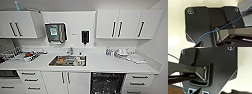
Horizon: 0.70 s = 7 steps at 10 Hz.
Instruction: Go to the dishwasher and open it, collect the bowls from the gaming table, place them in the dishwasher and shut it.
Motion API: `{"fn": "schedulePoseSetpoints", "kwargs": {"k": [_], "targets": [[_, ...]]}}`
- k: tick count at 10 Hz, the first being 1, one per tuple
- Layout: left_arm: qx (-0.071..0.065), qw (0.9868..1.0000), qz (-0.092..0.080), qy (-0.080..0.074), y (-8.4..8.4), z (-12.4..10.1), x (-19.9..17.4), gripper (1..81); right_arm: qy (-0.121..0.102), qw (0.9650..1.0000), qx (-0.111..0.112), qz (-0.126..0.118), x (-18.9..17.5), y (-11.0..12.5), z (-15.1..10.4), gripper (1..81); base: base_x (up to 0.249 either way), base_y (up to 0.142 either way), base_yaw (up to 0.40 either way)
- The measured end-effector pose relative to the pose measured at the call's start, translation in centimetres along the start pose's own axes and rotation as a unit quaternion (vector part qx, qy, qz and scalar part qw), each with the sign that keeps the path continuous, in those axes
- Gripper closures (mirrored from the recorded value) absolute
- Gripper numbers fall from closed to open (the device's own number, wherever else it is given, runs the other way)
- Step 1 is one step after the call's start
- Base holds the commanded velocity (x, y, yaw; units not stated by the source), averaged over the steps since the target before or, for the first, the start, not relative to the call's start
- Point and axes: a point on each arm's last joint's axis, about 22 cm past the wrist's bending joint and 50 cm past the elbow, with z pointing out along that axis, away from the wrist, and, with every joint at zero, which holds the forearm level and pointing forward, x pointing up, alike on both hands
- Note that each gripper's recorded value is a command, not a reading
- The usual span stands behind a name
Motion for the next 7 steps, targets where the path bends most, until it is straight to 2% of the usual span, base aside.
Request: {"fn": "schedulePoseSetpoints", "kwargs": {"k": [3, 5, 6, 7], "targets": [[0.001, 1.0000, 0.000, 0.001, -0.2, 0.0, 0.0, 1.0, 0.002, 1.0000, -0.001, 0.006, 0.2, 0.2, 0.0, 1.0, 0.000, 0.000, 0.000], [0.002, 1.0000, 0.001, 0.001, -0.4, -0.1, 0.0, 1.0, -0.007, 0.9990, -0.011, 0.043, -1.0, 0.3, 0.0, 1.0, 0.000, 0.000, 0.000], [0.002, 1.0000, 0.000, 0.001, -0.4, -0.1, 0.1, 1.0, -0.009, 0.9990, -0.016, 0.042, -1.2, 0.6, 0.0, 1.0, 0.000, 0.000, 0.000], [0.002, 1.0000, 0.000, 0.001, -0.4, -0.1, 0.1, 1.0, -0.014, 0.9992, -0.023, 0.029, -1.4, 1.0, -0.1, 1.0, 0.000, 0.000, 0.000]]}}
